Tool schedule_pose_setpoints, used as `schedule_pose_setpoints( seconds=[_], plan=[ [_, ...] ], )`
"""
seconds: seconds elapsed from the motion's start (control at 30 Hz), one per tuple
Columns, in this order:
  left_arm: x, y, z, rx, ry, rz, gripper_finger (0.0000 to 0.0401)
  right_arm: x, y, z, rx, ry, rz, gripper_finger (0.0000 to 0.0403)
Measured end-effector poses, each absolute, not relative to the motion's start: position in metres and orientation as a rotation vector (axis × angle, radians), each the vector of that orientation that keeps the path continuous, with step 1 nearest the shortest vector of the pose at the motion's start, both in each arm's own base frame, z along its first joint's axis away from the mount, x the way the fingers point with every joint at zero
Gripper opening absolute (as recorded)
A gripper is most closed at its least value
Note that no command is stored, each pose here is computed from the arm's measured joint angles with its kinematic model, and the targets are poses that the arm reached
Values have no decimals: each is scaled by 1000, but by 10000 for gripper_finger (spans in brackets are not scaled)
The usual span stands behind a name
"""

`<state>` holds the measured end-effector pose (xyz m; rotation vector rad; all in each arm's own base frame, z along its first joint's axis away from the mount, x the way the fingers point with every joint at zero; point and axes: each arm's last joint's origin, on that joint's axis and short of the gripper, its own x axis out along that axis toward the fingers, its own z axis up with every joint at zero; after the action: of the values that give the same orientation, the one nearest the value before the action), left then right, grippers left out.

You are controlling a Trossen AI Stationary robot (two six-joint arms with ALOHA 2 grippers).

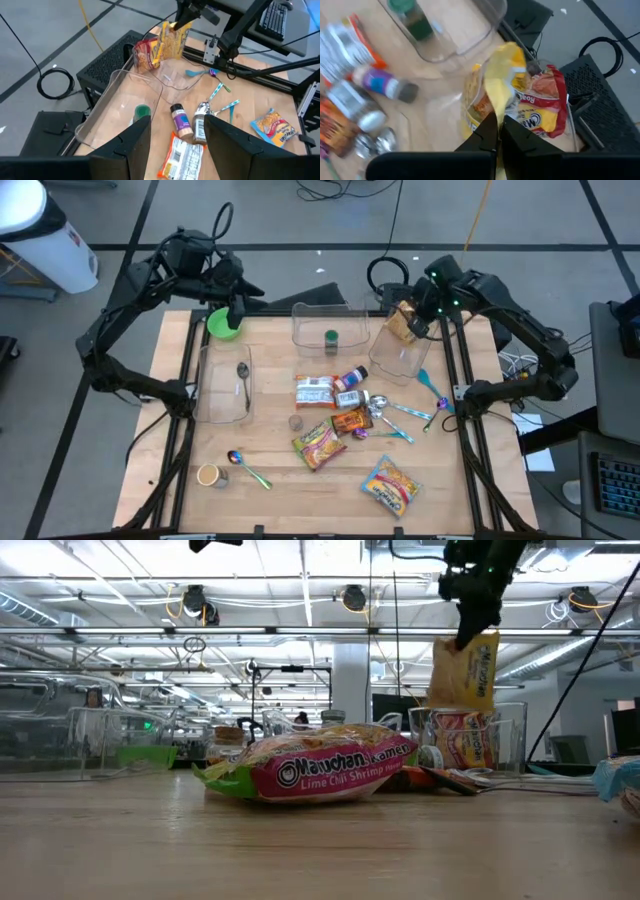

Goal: Pick & Place Food Item
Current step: Put the yellow noodle pack into the right transparent bin

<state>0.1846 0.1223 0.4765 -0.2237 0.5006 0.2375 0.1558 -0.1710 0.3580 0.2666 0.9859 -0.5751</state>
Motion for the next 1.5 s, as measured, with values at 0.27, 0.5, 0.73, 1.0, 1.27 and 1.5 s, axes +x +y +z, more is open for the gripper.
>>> schedule_pose_setpoints(
  seconds=[0.27, 0.5, 0.73, 1.0, 1.27, 1.5],
  plan=[
    [186, 119, 477, -220, 501, 222, 189, 160, -189, 343, 200, 1090, -555, 0],
    [191, 122, 474, -226, 510, 222, 189, 163, -205, 329, 177, 1155, -516, 0],
    [202, 130, 467, -241, 537, 219, 189, 169, -221, 321, 137, 1143, -514, 0],
    [218, 137, 456, -272, 574, 177, 189, 178, -233, 304, 124, 1197, -464, 0],
    [221, 138, 454, -280, 577, 158, 189, 181, -235, 290, 116, 1186, -472, 0],
    [221, 138, 454, -279, 577, 158, 189, 185, -230, 272, 104, 1199, -455, 0]
  ],
)
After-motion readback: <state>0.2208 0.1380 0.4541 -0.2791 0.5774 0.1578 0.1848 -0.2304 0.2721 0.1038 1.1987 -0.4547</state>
